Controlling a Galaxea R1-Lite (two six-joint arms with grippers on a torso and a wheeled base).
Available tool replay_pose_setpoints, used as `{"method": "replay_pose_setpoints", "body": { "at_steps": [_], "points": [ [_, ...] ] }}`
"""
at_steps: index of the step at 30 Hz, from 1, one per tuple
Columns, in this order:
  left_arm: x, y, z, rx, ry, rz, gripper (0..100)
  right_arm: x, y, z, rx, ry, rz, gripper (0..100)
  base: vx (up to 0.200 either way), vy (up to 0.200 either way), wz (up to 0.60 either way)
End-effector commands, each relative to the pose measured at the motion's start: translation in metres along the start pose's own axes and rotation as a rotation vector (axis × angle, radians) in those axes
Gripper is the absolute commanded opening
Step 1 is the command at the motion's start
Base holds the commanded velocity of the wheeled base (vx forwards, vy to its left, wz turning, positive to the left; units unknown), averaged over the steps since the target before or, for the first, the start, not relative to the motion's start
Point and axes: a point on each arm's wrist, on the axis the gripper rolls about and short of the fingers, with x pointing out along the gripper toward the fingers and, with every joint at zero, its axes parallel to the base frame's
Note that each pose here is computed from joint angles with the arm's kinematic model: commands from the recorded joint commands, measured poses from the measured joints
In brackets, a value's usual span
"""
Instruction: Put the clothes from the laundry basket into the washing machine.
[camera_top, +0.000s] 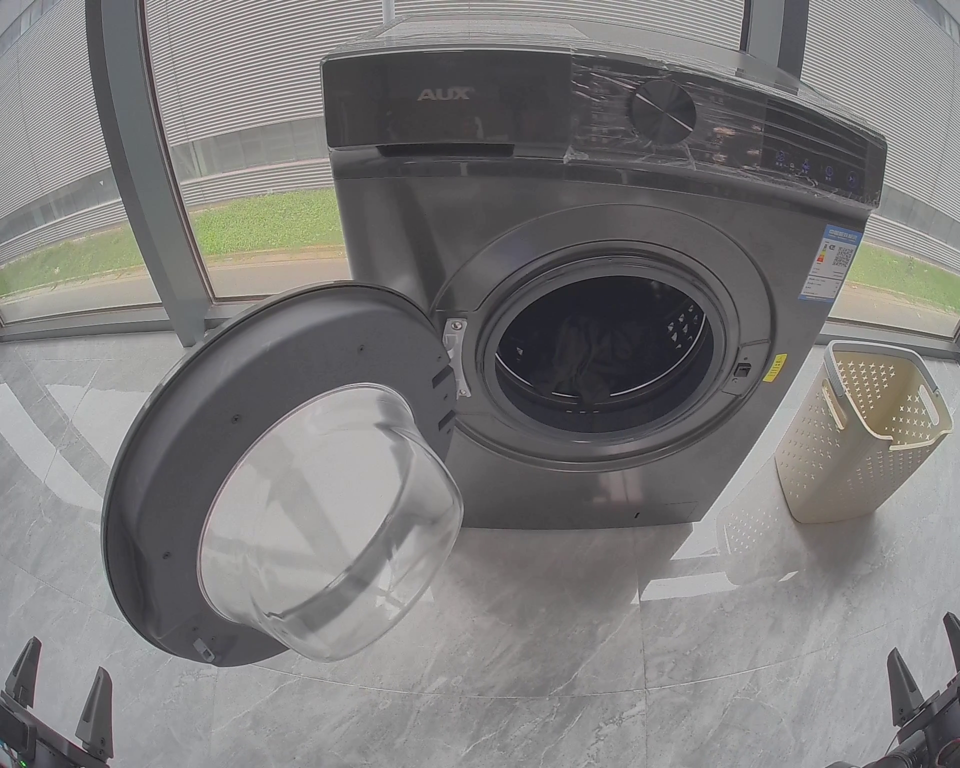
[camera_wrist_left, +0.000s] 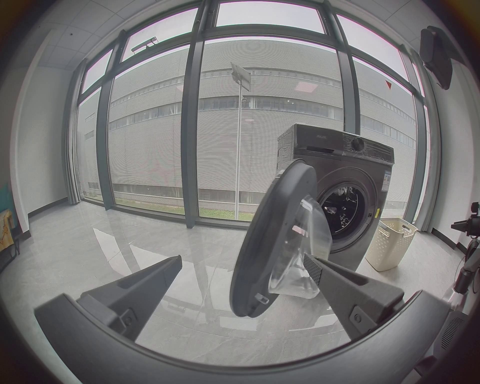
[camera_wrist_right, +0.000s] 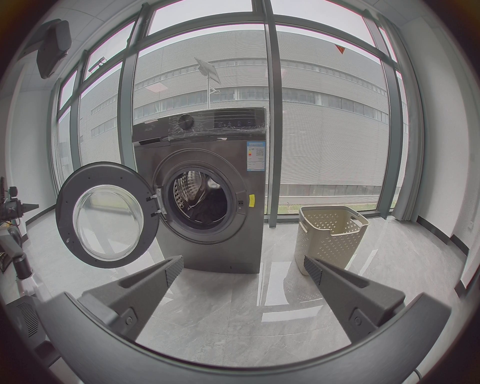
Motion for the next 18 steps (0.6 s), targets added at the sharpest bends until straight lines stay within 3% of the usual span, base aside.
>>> {"method": "replay_pose_setpoints", "body": {
  "at_steps": [1,4,6,7,8,9,10,13,15,18],
  "points": [
    [0.0,0.0,-0.005,0.0,0.003,0.0,100,0.0,0.0,-0.004,0.0,-0.003,0.0,100,0.0,0.0,0.0],
    [0.0,0.0,-0.004,0.013,-0.009,0.006,100,0.0,0.0,-0.004,0.0,-0.003,0.0,100,0.0,0.0,0.0],
    [-0.005,-0.001,0.017,-0.005,-0.09,-0.013,100,0.0,0.0,-0.004,0.0,-0.003,0.0,100,0.0,0.0,0.0],
    [-0.005,-0.001,0.017,-0.005,-0.09,-0.013,100,0.0,0.0,-0.004,0.0,-0.003,0.0,100,0.0,0.0,0.0],
    [-0.015,-0.003,0.056,-0.032,-0.17,-0.057,100,0.0,0.0,-0.004,0.0,-0.002,0.002,100,0.0,0.0,0.0],
    [-0.013,-0.004,0.062,-0.033,-0.138,-0.064,100,0.0,0.0,-0.004,0.0,-0.002,0.002,100,0.0,0.0,0.0],
    [-0.006,-0.004,0.067,-0.019,-0.056,-0.082,100,0.0,0.0,-0.004,0.0,-0.003,0.0,100,0.0,0.0,0.0],
    [0.017,-0.006,0.075,0.009,0.09,-0.118,100,0.0,0.0,-0.004,0.002,-0.003,0.0,100,0.0,0.0,0.0],
    [0.024,-0.007,0.077,0.009,0.113,-0.121,100,0.0,0.0,-0.004,0.002,-0.003,0.0,100,0.0,0.0,0.0],
    [0.057,-0.013,0.086,0.008,0.178,-0.186,100,0.0,0.0,-0.004,0.002,-0.003,0.0,100,0.0,0.0,0.0]
  ]
}}
